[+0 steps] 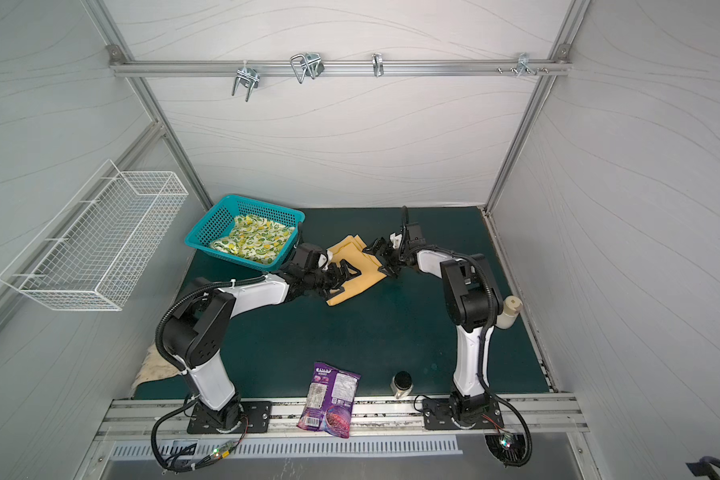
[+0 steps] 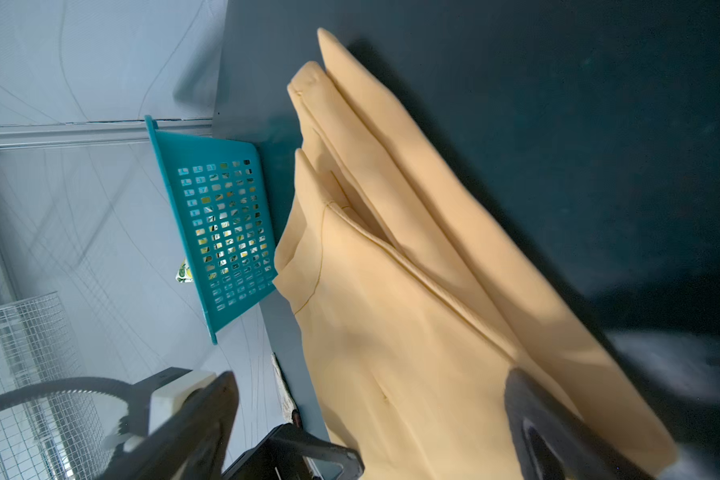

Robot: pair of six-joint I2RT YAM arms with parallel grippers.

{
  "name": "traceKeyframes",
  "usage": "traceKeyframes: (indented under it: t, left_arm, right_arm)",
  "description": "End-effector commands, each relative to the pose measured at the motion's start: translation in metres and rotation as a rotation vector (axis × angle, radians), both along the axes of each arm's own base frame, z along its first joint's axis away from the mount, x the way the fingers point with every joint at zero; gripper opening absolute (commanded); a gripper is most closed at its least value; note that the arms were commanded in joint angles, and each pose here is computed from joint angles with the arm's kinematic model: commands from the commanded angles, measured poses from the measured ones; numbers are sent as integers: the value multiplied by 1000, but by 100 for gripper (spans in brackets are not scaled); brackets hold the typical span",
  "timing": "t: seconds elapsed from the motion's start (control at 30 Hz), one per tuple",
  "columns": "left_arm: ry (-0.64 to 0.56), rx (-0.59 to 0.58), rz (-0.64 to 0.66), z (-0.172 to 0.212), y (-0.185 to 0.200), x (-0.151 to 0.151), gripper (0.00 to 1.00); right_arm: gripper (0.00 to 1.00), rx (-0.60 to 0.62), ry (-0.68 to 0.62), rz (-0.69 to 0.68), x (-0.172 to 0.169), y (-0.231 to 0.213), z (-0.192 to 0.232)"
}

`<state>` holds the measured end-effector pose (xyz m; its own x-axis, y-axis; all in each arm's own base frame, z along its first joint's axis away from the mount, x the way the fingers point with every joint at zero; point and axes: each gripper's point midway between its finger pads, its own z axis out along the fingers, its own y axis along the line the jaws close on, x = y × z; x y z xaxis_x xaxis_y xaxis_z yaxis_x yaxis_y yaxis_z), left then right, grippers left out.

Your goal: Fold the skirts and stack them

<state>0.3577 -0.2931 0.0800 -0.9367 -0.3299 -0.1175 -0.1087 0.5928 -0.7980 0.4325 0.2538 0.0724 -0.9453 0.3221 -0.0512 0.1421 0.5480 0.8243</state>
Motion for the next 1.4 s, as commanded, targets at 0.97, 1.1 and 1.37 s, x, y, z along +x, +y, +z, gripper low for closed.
traceKeyframes:
  t: [0.97,1.1,1.37]
  left_arm:
    - [129,242,15,-52,81,19,96]
    - [70,201,-18,-12,74,20,96]
    - [-6,159,-63,35,72,7,96]
  right_arm:
    - [99,28,-14,-26,-98,18,-4]
    - [99,-21,-111,-4,-83,19,37]
    - [99,-27,-176,30,-45,28,74]
